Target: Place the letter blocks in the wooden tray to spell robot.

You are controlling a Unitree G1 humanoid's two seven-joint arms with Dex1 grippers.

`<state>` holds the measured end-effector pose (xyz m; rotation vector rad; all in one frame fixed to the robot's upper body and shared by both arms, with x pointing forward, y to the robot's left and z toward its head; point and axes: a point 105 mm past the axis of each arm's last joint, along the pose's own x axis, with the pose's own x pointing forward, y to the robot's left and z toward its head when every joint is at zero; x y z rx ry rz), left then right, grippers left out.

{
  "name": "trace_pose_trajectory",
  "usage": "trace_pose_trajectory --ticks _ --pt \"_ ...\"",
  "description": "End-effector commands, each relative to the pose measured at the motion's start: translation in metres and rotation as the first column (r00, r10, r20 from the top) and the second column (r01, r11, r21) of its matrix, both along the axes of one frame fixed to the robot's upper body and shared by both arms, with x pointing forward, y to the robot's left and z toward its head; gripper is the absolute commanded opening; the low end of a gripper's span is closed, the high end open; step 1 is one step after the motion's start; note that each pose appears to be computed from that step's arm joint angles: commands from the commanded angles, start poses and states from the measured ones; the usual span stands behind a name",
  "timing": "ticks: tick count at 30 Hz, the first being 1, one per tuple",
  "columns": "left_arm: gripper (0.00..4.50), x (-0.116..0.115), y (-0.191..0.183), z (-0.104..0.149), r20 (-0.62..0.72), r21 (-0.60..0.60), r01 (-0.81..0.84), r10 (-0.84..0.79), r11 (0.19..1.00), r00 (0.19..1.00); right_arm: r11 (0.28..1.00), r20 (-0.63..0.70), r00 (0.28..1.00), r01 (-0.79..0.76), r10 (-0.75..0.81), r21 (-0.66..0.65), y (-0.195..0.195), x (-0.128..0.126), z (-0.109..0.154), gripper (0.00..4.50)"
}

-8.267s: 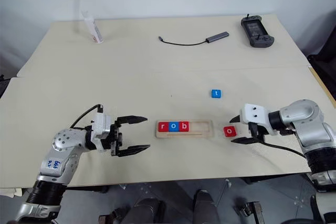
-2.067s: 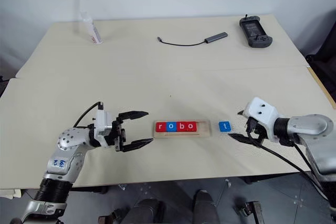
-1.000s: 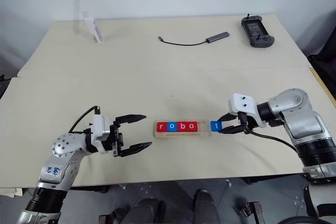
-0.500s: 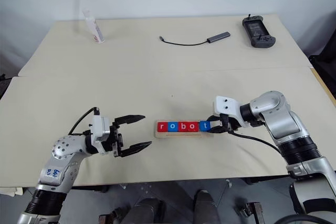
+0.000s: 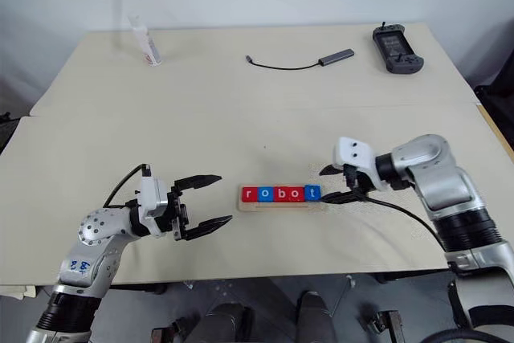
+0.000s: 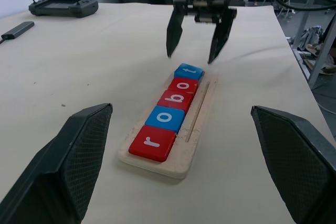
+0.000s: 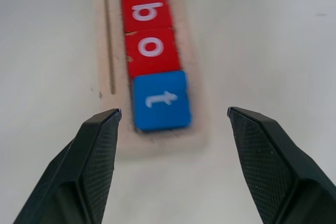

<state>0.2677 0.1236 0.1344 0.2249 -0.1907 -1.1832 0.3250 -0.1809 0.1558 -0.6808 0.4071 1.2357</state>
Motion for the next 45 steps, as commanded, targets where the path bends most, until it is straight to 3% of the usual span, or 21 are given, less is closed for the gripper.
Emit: trace_pose_trajectory --ticks 1,10,26,30,33,36,40,42,45 --pt "4.50 -0.002 0.001 0.007 0.034 -0.007 0.000 0.000 1.000 0.999 1.000 0.031 0.999 0.026 -0.026 0.016 -0.010 -0.003 0.006 3.06" --pt "4.50 0.000 -0.001 0.009 0.038 -0.006 0.011 -0.011 1.000 0.999 0.998 0.130 0.991 0.039 -0.045 0.049 -0.001 0.014 0.001 0.12" --pt "4.50 0.001 0.002 0.012 0.043 -0.001 0.000 0.000 1.000 0.999 0.998 0.077 0.997 -0.034 0.030 0.051 0.023 0.012 -0.013 0.05" --pt "4.50 0.000 0.003 0.012 0.043 0.001 -0.002 0.002 1.000 0.999 0.997 0.116 0.993 -0.013 0.004 0.070 0.020 0.016 -0.006 0.05" --pt "4.50 0.000 0.006 0.011 0.040 0.006 -0.011 0.011 1.000 0.999 0.988 0.193 0.980 0.015 -0.044 0.152 0.008 0.018 0.014 0.05" --pt "4.50 0.001 0.011 0.011 0.038 0.017 -0.023 0.022 1.000 0.999 0.981 0.194 0.979 0.023 -0.061 0.191 -0.003 0.006 0.022 0.55" --pt "4.50 0.002 0.025 0.011 0.027 0.031 -0.044 0.043 0.999 0.999 0.973 0.246 0.968 -0.002 -0.057 0.232 -0.019 -0.028 0.022 1.83" --pt "4.50 0.004 0.034 0.011 0.012 0.041 -0.068 0.067 0.997 0.998 0.944 0.197 0.975 0.031 -0.100 0.327 -0.030 -0.054 0.016 2.52" --pt "4.50 0.006 0.043 0.007 -0.014 0.061 -0.090 0.091 0.994 0.996 0.897 0.109 0.978 0.114 -0.177 0.427 -0.037 -0.068 0.016 3.50"
